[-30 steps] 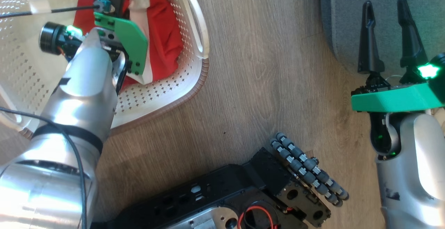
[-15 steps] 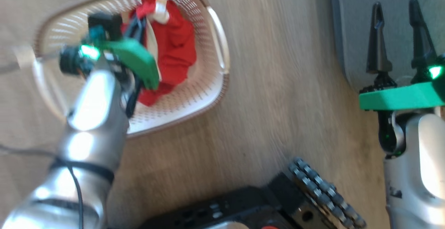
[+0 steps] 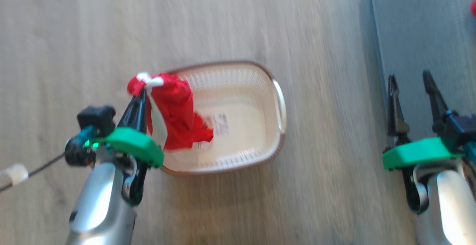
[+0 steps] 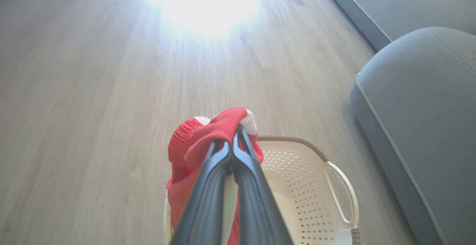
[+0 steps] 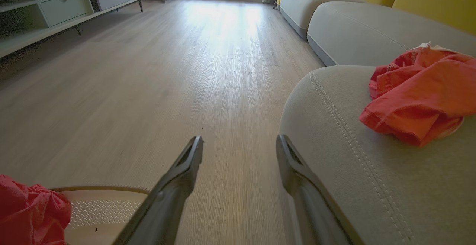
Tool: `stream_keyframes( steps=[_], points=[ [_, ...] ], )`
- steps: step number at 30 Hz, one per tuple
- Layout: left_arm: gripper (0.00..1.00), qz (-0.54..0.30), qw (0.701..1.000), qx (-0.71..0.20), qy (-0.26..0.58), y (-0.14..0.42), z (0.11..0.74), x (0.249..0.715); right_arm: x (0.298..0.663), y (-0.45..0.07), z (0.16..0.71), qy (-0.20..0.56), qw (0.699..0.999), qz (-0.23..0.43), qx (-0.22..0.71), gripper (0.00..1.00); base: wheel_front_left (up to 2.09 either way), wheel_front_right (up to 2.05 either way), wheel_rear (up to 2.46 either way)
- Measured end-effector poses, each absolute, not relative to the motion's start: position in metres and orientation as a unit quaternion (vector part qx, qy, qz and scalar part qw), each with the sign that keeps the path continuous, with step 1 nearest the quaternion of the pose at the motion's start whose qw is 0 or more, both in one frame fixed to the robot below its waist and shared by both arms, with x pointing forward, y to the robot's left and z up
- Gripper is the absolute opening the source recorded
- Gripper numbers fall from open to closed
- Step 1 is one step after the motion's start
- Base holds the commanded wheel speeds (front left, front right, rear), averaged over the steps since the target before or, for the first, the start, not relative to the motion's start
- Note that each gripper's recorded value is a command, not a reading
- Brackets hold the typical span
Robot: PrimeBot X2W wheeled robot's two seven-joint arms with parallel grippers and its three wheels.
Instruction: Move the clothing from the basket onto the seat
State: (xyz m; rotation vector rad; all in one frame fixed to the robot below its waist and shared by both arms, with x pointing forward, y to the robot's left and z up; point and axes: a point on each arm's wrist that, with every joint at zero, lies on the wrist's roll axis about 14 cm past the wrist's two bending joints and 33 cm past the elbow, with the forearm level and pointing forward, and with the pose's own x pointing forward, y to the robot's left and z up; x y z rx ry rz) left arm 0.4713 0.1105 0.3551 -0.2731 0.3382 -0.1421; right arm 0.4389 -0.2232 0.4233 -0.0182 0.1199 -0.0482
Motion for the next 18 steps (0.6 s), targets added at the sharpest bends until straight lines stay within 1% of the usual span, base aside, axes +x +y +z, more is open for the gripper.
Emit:
stream_keyframes(
  steps=[4,9,15,18],
  points=[
    [0.00,-0.033,0.984,-0.124,0.125,0.144,0.393,0.450,0.428,-0.210,0.441,0.044,0.999,-0.003,-0.009,1.00,0.00,0.00,0.00],
    [0.00,-0.001,0.990,-0.115,0.078,0.172,0.431,0.419,0.410,-0.196,0.458,0.028,0.999,0.016,-0.004,1.00,0.00,0.00,0.00],
    [0.00,0.023,0.994,-0.100,0.045,0.196,0.457,0.379,0.382,-0.183,0.471,0.016,0.999,0.036,-0.002,1.00,0.00,0.00,0.00],
    [0.00,0.026,0.995,-0.095,0.029,0.202,0.467,0.370,0.376,-0.181,0.477,0.008,0.999,0.039,-0.003,1.00,0.00,0.00,0.00]
  ],
)
